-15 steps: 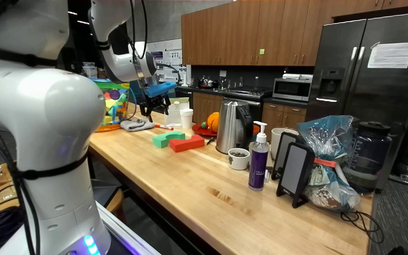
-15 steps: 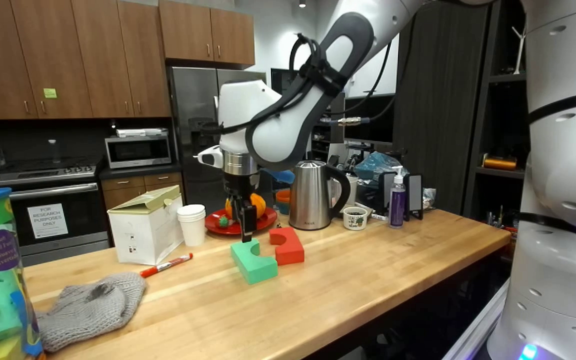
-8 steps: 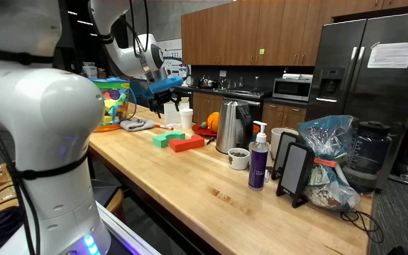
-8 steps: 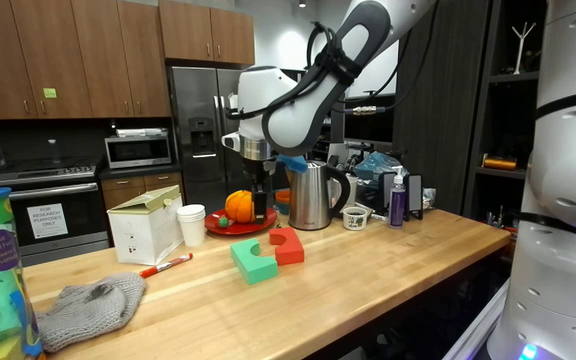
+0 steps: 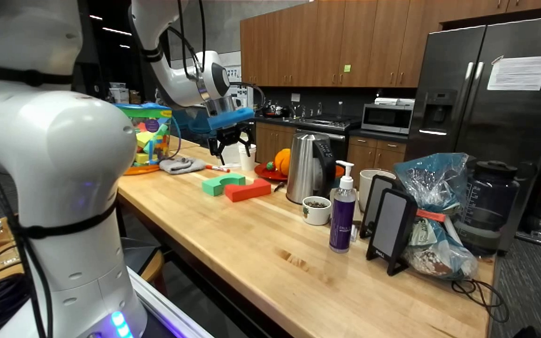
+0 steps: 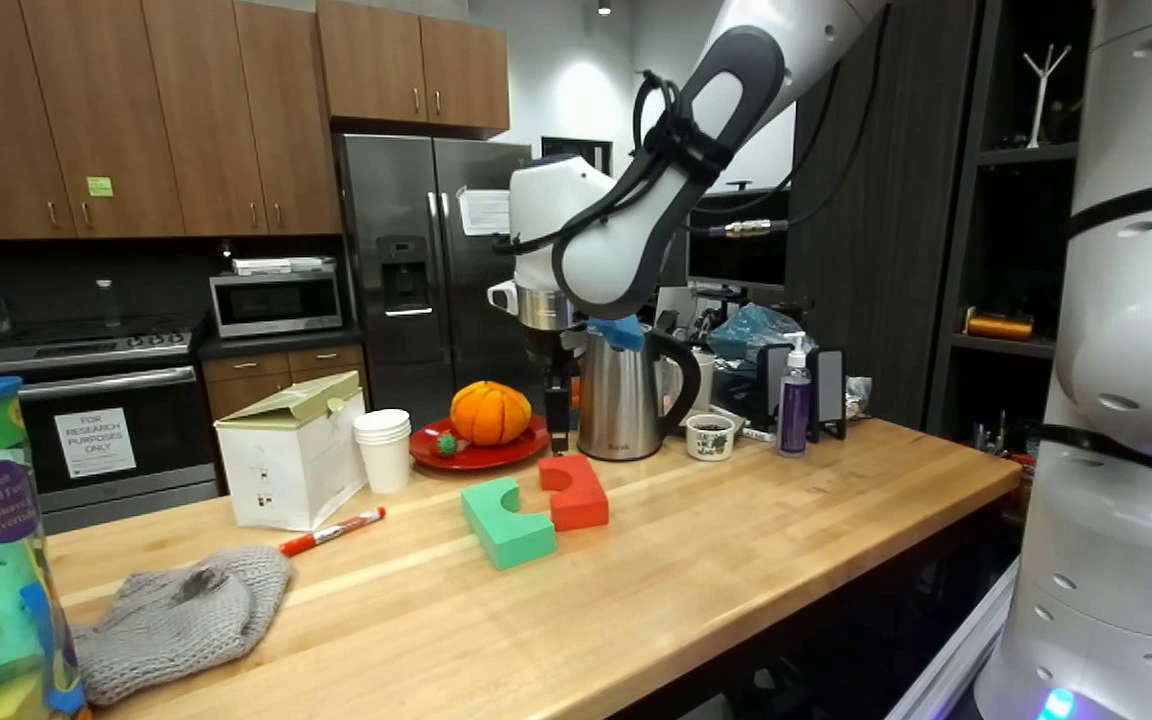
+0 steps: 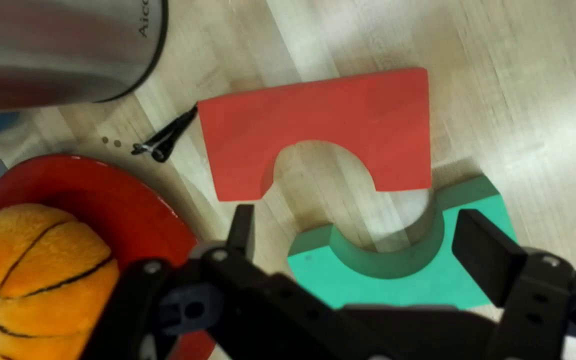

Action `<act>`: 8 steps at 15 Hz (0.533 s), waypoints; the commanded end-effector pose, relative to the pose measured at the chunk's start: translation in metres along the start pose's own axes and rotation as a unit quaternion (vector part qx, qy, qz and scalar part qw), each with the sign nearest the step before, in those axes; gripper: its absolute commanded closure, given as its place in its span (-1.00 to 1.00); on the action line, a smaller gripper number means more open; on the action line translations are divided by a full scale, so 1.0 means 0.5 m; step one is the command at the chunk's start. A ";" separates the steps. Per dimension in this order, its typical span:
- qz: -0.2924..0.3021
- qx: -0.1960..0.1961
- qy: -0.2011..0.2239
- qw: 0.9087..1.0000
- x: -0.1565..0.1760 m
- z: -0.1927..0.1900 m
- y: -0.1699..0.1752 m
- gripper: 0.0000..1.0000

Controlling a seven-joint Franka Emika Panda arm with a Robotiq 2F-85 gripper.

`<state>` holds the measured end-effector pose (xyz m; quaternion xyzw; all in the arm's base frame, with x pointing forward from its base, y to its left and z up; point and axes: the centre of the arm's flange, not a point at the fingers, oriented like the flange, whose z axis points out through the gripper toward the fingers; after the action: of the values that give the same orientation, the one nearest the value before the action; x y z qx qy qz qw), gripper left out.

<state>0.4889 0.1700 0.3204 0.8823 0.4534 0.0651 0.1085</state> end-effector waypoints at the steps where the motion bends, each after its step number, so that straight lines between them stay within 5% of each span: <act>1: -0.011 0.021 -0.015 1.000 -0.044 0.019 0.021 -1.00; 8: -0.045 0.042 -0.009 0.998 -0.074 0.095 0.041 -1.00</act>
<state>0.4879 0.1321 0.2914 0.8733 0.4775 0.0275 0.0930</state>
